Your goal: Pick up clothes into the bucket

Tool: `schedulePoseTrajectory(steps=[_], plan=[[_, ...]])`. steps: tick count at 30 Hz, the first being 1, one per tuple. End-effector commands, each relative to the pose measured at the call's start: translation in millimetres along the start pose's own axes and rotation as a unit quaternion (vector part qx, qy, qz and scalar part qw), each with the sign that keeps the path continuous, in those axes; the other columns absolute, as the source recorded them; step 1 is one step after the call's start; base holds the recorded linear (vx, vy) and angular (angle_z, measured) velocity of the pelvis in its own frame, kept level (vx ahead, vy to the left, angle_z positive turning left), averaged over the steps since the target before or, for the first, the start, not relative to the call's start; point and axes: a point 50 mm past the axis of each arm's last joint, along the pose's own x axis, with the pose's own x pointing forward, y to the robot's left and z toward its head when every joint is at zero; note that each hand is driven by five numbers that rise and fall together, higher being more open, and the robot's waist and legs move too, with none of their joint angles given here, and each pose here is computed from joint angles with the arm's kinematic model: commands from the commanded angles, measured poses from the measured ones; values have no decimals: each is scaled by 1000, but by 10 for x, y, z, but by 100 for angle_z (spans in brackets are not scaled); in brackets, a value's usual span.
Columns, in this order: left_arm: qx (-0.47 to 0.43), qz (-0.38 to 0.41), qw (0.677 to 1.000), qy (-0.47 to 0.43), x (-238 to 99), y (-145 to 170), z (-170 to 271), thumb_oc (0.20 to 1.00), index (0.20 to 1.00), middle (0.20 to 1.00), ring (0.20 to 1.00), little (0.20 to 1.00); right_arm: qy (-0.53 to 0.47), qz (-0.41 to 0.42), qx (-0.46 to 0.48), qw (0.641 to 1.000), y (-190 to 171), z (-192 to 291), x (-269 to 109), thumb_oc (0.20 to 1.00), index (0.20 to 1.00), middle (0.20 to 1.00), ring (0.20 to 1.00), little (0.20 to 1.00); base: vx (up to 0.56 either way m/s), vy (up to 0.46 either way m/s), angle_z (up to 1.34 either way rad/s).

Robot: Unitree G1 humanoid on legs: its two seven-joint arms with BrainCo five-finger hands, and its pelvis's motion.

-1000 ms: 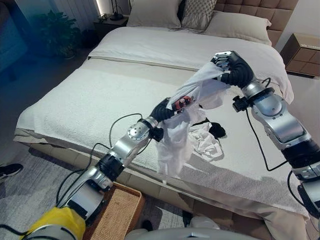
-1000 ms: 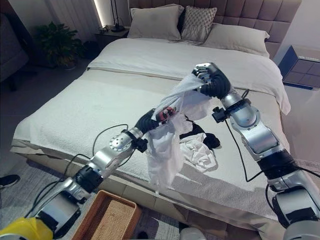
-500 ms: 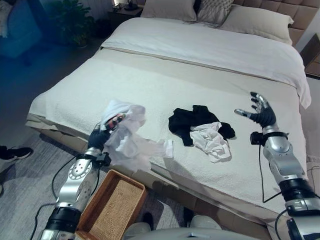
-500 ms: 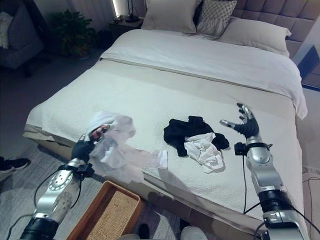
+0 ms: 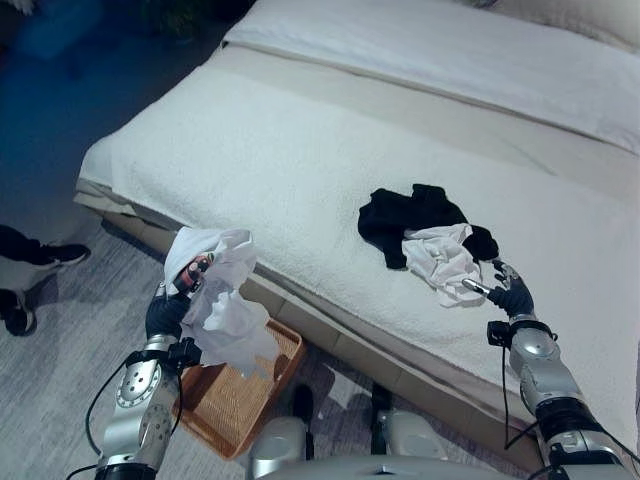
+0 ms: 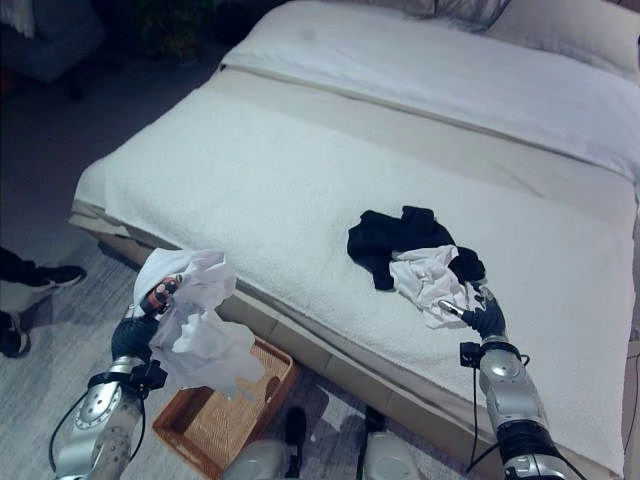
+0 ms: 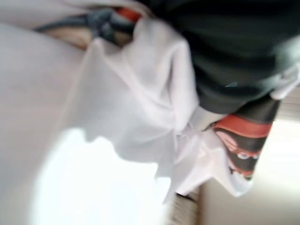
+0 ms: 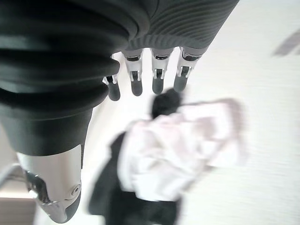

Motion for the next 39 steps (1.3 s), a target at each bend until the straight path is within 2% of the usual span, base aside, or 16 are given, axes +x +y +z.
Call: schedulePoseTrajectory(steps=[1, 9, 13, 14, 15, 21, 28, 29, 30, 31, 39], plan=[[111, 38, 993, -33, 34, 205, 120, 200, 200, 200, 200, 200, -61, -35, -5, 997, -85, 232, 52, 1000, 1000, 1000, 1000, 1000, -75, 23, 9], [210, 95, 973, 26, 179, 345, -101, 200, 200, 200, 200, 200, -89, -56, 11, 994, -94, 373, 85, 1000, 1000, 1000, 1000, 1000, -81, 26, 15], [336, 148, 930, 30, 359, 447, -44, 200, 200, 200, 200, 200, -155, -76, 29, 985, -88, 727, 133, 1000, 1000, 1000, 1000, 1000, -121, 16, 6], [336, 148, 930, 30, 362, 445, -42, 200, 200, 200, 200, 200, -155, -76, 29, 985, -89, 729, 134, 1000, 1000, 1000, 1000, 1000, -147, 15, 2], [377, 166, 911, 29, 403, 490, -4, 200, 200, 200, 200, 200, -197, -86, 45, 975, -103, 936, 122, 1000, 1000, 1000, 1000, 1000, -150, 27, 1], [374, 223, 899, 48, 477, 565, -44, 200, 200, 200, 200, 200, -321, -129, 67, 936, -198, 1549, 18, 1000, 1000, 1000, 1000, 1000, -121, 32, -5], [368, 254, 893, 54, 501, 610, -27, 200, 200, 200, 200, 200, -387, -166, 76, 904, -341, 1952, -52, 1000, 1000, 1000, 1000, 1000, -2, 26, -9], [364, 268, 890, 55, 500, 636, -15, 300, 300, 300, 300, 300, -395, -175, 76, 899, -365, 2020, -53, 1000, 1000, 1000, 1000, 1000, -10, 25, -9], [366, 277, 887, 58, 495, 659, -18, 489, 489, 489, 489, 489, -395, -177, 75, 898, -365, 2038, -47, 1000, 1000, 1000, 1000, 1000, -9, 25, -9], [365, 278, 887, 57, 497, 658, -16, 1000, 1000, 1000, 1000, 1000, -396, -176, 75, 898, -364, 2043, -46, 1000, 1000, 1000, 1000, 1000, 0, 0, 0], [365, 336, 865, 74, 446, 752, -51, 1000, 1000, 1000, 1000, 1000, -410, -221, 69, 882, -410, 2165, -63, 1000, 1000, 1000, 1000, 1000, 3, 1, 0]])
